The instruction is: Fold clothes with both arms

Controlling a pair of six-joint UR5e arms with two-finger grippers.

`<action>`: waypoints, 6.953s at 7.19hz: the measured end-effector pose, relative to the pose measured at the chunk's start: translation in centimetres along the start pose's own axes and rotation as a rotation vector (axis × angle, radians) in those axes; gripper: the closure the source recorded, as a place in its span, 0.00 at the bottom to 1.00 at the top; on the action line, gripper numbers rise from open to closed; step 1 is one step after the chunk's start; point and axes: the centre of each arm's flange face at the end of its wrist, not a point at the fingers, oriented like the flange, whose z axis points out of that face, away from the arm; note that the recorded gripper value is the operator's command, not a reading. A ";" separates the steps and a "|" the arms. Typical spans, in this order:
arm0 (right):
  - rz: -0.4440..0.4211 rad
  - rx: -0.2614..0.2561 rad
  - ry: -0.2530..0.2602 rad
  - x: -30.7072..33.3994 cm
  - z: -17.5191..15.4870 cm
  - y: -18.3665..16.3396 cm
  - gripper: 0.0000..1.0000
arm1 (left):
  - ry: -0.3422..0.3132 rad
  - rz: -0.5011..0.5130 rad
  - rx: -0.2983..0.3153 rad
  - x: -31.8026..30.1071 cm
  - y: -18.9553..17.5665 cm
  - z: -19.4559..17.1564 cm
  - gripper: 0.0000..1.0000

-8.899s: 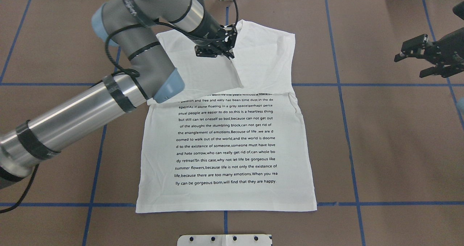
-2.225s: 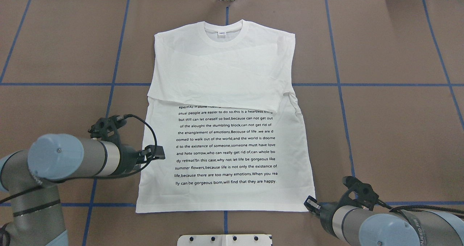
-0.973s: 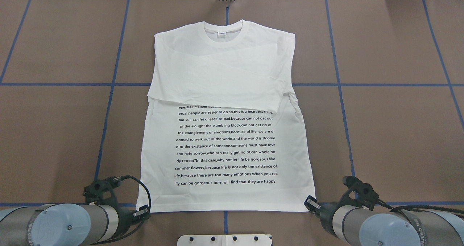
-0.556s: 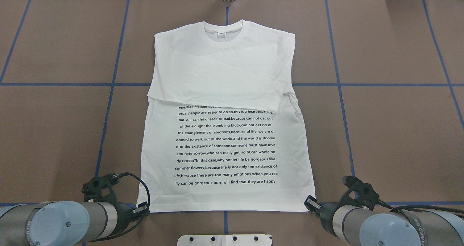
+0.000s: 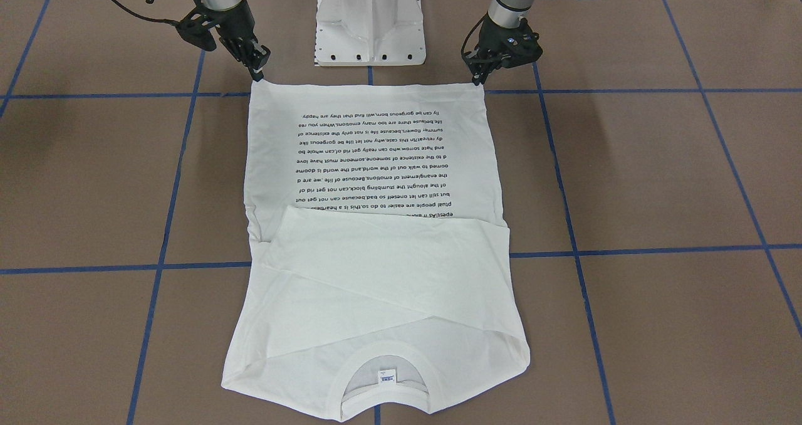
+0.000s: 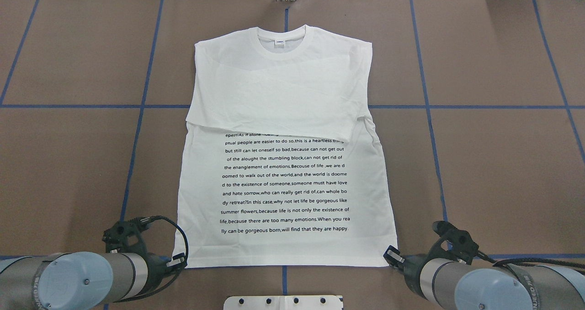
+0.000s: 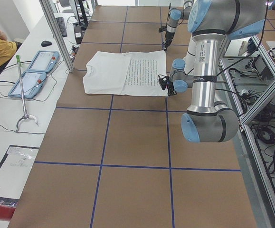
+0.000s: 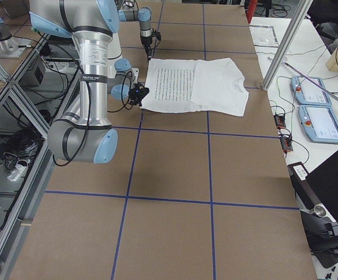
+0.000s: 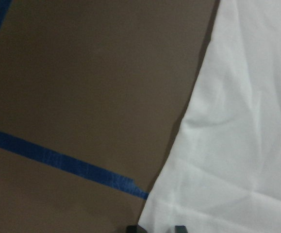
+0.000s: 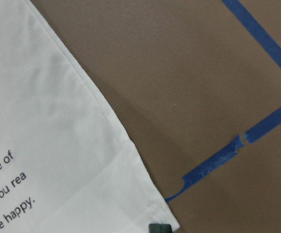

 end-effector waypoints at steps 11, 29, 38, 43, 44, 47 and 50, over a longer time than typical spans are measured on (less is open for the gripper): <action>0.037 -0.050 0.042 0.8 -10.3 1.4 1.00 | 0.182 -0.045 -0.128 4.0 4.4 -15.2 1.00; -0.147 0.213 0.158 -32.5 6.3 -38.8 1.00 | 0.176 0.155 0.479 15.7 -44.0 -1.0 0.95; -0.154 0.252 0.118 -34.1 6.4 -40.0 0.45 | 0.171 0.167 0.491 15.2 -45.4 -0.9 0.47; -0.040 0.148 -0.010 -26.7 4.4 -32.9 0.36 | 0.202 0.173 0.493 15.1 -45.3 -1.4 0.38; 0.018 0.112 -0.029 -23.9 4.3 -29.2 0.33 | 0.207 0.175 0.493 15.2 -45.1 -1.6 0.38; 0.129 0.046 -0.104 -16.8 4.4 -24.7 0.32 | 0.215 0.181 0.493 15.5 -44.9 -1.8 0.38; 0.123 0.041 -0.124 -16.2 5.1 -22.7 0.38 | 0.211 0.183 0.494 15.4 -44.9 -1.7 0.39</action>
